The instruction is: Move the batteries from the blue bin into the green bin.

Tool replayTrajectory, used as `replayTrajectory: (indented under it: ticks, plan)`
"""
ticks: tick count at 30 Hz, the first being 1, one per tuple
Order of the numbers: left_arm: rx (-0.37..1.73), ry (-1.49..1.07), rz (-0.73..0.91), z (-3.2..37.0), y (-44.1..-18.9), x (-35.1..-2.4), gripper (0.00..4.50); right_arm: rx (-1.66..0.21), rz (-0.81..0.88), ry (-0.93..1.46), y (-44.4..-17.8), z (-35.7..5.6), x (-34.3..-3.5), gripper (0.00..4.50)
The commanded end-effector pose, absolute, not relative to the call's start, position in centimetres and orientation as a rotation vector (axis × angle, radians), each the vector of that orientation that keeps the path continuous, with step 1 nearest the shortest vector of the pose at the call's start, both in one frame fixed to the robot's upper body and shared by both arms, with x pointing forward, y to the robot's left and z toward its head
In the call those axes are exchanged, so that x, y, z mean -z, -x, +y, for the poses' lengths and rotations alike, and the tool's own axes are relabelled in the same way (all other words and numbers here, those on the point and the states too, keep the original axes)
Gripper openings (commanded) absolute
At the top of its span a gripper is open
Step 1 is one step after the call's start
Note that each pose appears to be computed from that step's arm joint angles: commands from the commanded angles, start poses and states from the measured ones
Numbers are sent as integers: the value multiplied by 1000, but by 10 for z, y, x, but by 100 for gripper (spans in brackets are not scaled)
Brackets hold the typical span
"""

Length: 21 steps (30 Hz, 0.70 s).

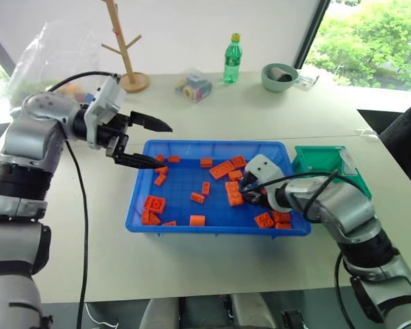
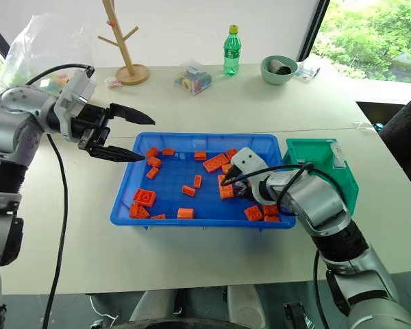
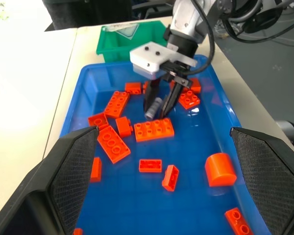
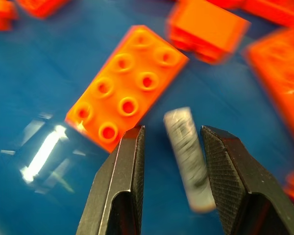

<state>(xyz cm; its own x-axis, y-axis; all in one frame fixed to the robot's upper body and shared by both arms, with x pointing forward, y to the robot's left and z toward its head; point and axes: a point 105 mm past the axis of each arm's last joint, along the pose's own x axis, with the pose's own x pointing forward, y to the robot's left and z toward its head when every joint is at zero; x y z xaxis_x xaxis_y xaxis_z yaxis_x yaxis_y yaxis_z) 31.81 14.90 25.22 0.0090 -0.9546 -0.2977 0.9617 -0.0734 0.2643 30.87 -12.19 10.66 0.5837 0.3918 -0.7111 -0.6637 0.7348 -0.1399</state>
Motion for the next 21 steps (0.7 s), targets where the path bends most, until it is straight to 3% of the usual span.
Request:
replayTrajectory:
  ticks: [1,3,15,21]
  plan:
    - [1564,-481,-24,152,-316,-262,450,-644,750,410,-307,-124,-97,97]
    - [1561,-481,-25,153,-316,-263,450,-641,750,407,-307,-125,-97,7]
    - [1559,-478,-30,151,-318,-265,450,-639,686,456,-307,-129,-113,3]
    - [1581,-465,-29,145,-318,-262,450,-584,481,410,-317,-141,-204,3]
